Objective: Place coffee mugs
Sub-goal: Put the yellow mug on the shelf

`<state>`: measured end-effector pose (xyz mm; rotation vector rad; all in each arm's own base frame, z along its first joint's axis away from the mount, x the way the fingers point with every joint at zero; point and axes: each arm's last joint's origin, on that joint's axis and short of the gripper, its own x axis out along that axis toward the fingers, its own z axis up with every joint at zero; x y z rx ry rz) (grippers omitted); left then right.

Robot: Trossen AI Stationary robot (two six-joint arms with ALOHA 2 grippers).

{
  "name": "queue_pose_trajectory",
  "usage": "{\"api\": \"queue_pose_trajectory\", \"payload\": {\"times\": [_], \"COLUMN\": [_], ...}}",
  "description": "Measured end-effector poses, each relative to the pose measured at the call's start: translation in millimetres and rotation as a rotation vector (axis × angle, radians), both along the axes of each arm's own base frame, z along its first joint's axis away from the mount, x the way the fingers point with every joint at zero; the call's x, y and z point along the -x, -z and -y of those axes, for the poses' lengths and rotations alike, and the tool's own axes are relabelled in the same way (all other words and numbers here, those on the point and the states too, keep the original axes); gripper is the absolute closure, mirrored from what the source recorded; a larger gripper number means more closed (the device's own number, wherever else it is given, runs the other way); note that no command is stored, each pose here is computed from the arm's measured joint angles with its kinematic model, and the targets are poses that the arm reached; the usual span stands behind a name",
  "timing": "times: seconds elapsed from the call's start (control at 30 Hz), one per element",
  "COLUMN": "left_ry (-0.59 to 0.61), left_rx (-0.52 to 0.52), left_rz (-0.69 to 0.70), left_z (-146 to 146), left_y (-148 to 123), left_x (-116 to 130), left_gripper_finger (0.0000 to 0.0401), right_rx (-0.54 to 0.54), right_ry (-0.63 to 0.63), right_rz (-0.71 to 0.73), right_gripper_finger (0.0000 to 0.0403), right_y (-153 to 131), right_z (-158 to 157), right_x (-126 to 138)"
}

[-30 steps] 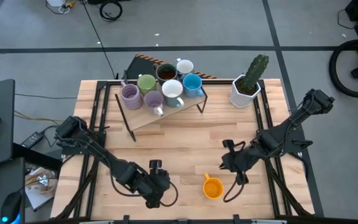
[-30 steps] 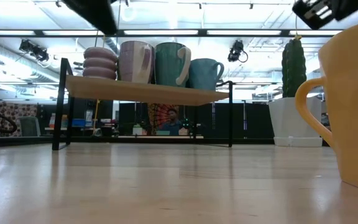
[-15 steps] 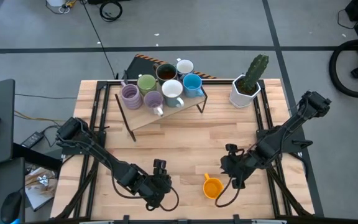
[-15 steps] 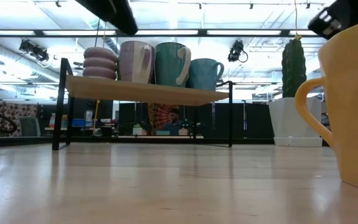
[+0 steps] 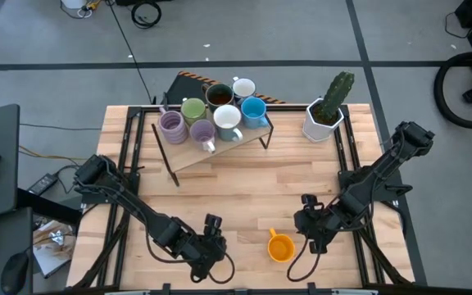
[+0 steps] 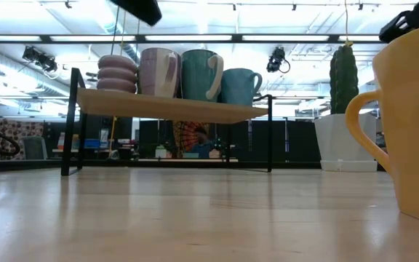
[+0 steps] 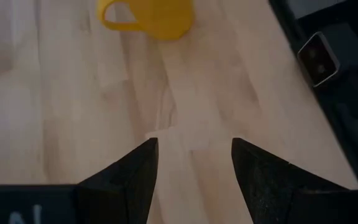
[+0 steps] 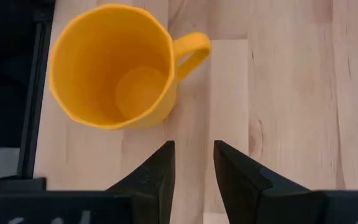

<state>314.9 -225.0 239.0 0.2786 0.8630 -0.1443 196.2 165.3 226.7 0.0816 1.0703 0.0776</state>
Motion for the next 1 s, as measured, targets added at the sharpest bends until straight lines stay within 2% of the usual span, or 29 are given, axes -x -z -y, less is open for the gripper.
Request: {"api": "queue_pose_trajectory", "payload": {"times": [0.23,0.43,0.6,0.73,0.83,1.0], "left_ry": [-0.027,-0.027,-0.029,-0.036,-0.028,-0.036], "left_rx": [0.043,0.079,0.084,0.102,0.131,0.121], "left_rz": [-0.003,-0.042,-0.049,-0.054,-0.049,-0.061], "left_z": [-9,-18,-17,-15,-14,-15], "left_y": [-1,1,1,1,0,0], "left_x": [-8,-13,-12,-11,-12,-11], "left_gripper_finger": [0.0191,0.0191,0.0191,0.0191,0.0191,0.0191], "right_rx": [0.000,0.028,0.028,-0.042,-0.071,-0.193], "right_ry": [0.069,-0.017,-0.059,-0.101,-0.091,-0.071], "right_rz": [-0.143,-0.103,-0.066,-0.094,-0.163,-0.291], "right_gripper_finger": [0.0277,0.0277,0.0277,0.0277,0.0277,0.0277], "right_y": [-4,-10,-3,9,26,53], "right_z": [9,3,-1,-12,-20,-37], "right_x": [2,-2,-7,-16,-22,-29]}}
